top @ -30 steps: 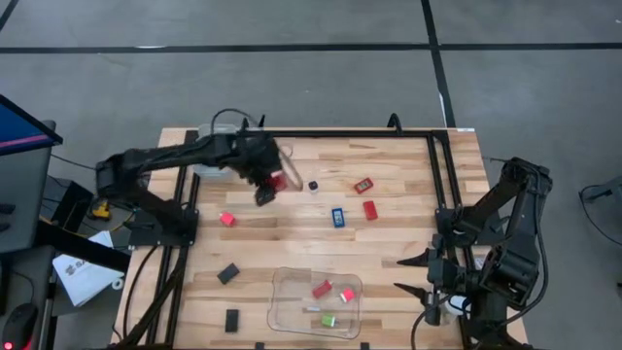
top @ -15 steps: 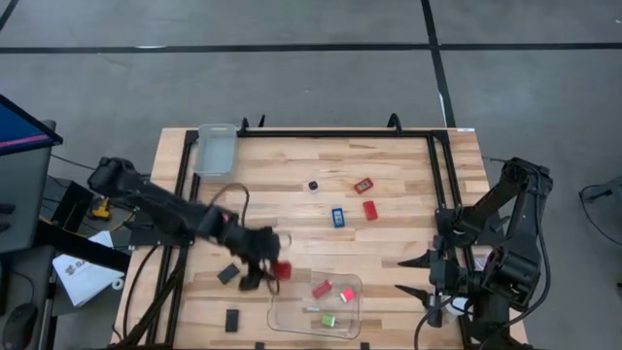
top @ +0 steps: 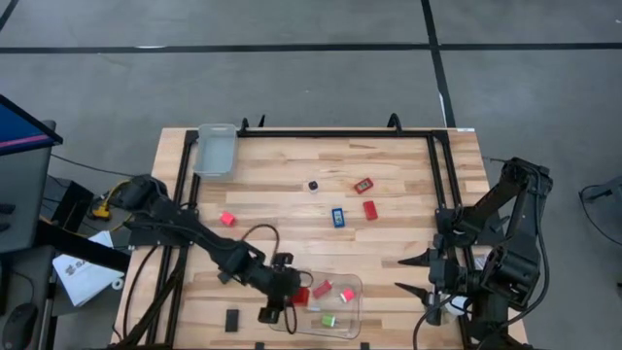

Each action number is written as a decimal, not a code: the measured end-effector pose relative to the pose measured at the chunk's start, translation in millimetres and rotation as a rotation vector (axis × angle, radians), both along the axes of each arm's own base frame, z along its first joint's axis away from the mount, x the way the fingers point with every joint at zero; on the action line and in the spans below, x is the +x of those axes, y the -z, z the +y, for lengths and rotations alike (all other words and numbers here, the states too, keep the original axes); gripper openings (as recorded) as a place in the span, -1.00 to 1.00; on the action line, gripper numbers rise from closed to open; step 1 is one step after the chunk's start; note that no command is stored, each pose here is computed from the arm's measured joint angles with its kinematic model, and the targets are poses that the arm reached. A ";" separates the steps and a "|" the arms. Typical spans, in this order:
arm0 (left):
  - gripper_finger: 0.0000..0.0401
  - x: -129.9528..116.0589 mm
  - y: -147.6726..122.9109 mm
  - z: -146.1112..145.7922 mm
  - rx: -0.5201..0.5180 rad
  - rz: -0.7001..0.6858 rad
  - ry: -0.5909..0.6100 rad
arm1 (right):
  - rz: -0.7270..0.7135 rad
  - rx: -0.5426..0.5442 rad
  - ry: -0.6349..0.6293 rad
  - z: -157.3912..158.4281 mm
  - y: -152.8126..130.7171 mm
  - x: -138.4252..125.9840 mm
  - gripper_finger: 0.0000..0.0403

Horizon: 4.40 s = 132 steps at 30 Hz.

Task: Pick & Place Office items
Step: Put the red charger adapter into the transparent bin, then put the pink charger adapter into the transparent bin

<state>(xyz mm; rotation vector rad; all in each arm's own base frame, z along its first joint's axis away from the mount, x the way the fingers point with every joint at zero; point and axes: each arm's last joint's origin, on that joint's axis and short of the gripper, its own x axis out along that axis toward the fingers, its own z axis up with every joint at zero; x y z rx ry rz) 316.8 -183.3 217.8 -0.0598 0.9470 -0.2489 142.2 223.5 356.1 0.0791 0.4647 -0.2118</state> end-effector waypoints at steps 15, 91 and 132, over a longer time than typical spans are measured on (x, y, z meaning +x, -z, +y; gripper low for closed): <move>0.05 15.9 19.7 -9.7 0.053 0.123 -0.022 | -0.001 0.002 0.001 0.1 0.0 -0.2 0.11; 0.58 -65.5 13.1 173.2 0.360 1.068 -0.702 | -0.025 -0.034 -0.044 7.6 3.2 -14.0 0.11; 0.44 -40.6 89.3 192.5 0.401 1.296 0.045 | -0.078 0.031 -0.109 21.0 1.8 -42.1 0.11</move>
